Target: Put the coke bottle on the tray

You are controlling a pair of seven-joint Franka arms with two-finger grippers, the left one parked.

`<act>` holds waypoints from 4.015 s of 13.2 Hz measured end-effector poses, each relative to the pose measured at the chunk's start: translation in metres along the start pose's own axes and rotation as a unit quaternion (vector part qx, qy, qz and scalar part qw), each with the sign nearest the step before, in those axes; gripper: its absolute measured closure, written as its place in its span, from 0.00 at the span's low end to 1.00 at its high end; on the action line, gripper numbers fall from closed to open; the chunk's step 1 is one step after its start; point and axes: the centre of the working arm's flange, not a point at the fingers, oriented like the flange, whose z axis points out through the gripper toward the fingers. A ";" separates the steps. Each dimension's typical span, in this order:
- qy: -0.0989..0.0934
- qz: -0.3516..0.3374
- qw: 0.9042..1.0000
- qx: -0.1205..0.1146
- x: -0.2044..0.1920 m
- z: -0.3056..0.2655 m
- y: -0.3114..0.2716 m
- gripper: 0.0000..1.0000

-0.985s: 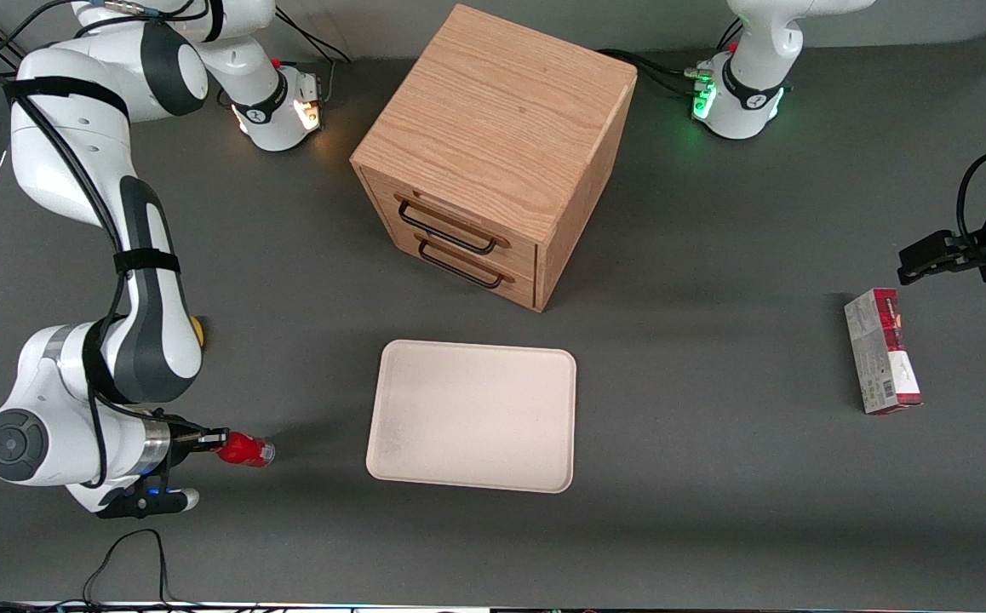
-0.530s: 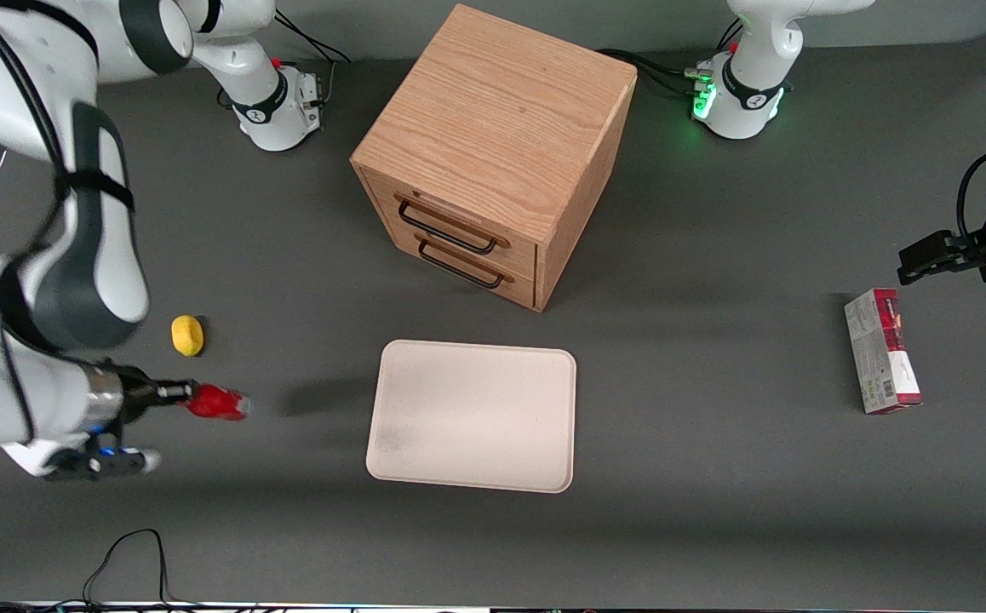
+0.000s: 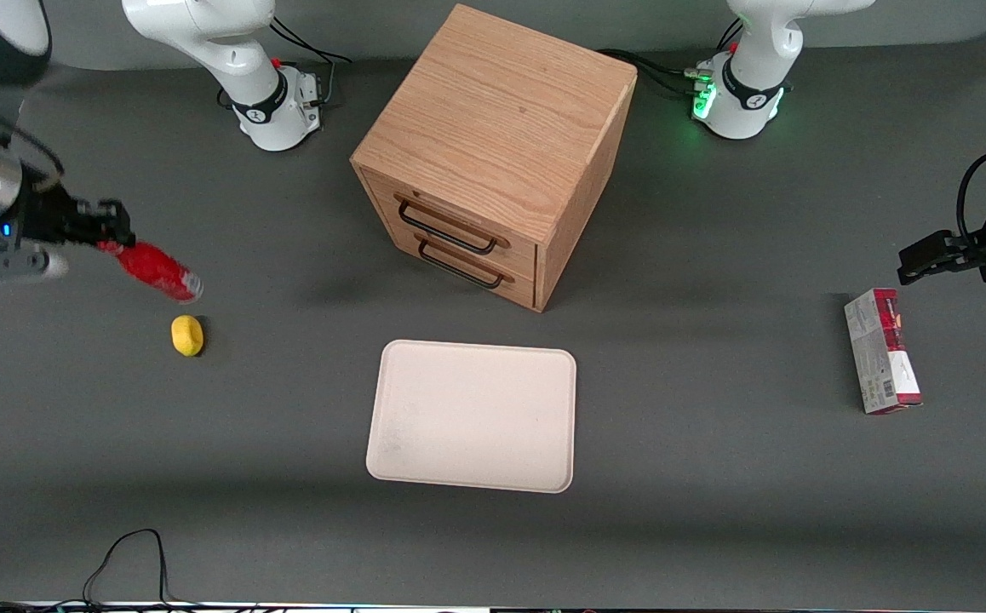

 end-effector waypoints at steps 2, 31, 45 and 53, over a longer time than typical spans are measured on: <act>-0.001 -0.001 1.000 -0.003 -0.017 0.003 0.000 0.69; 0.072 0.174 0.981 0.043 0.268 0.227 -0.259 0.69; 0.080 0.189 0.978 0.048 0.270 0.217 -0.257 0.00; 0.000 0.114 0.991 0.067 0.229 0.106 -0.119 0.00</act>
